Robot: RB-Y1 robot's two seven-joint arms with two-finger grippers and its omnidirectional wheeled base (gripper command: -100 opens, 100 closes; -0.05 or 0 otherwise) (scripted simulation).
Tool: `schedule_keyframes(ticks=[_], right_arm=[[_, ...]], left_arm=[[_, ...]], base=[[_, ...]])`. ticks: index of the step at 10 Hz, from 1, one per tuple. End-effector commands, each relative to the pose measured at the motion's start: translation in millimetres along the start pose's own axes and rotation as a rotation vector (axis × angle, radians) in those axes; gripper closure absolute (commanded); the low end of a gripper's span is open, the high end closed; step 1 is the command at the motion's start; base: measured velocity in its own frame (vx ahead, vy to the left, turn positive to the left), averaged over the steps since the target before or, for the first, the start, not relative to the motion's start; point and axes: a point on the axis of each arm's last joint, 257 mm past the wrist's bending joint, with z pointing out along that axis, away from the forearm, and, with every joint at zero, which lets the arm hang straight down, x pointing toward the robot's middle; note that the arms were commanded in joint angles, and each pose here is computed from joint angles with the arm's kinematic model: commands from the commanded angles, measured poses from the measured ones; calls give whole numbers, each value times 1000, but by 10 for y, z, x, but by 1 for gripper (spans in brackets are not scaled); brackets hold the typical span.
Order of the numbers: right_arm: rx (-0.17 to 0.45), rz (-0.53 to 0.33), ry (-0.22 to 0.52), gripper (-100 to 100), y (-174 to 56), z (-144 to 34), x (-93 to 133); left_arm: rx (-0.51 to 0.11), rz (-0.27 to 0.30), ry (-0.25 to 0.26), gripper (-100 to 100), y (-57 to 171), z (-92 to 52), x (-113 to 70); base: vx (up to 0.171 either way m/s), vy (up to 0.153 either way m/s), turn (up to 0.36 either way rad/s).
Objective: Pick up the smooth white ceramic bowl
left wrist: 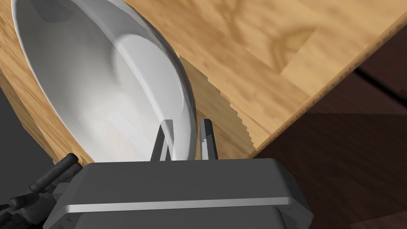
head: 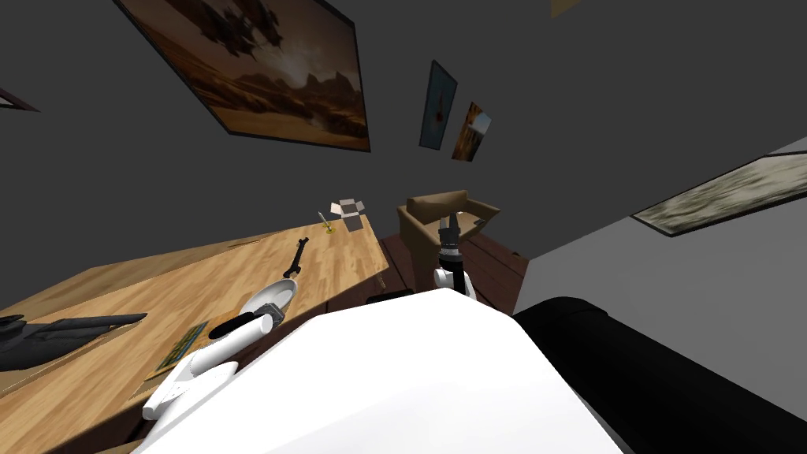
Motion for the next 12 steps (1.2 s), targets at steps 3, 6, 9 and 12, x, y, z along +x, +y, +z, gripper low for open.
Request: schedule_keyframes(ticks=[3,6,9,12], right_arm=[[0,0,0,0,0,0,0],[0,0,0,0,0,0,0],[0,0,0,0,0,0,0],[0,0,0,0,0,0,0]], left_arm=[[0,1,0,100,-3,0,0],[0,-21,-15,100,-22,-89,-80],[-1,-42,-33,100,-34,-166,-168],[-2,-46,-34,0,-29,-163,-183]], base=[[0,0,0],[-29,-5,-96],[-55,-9,-97],[-18,-4,-28]])
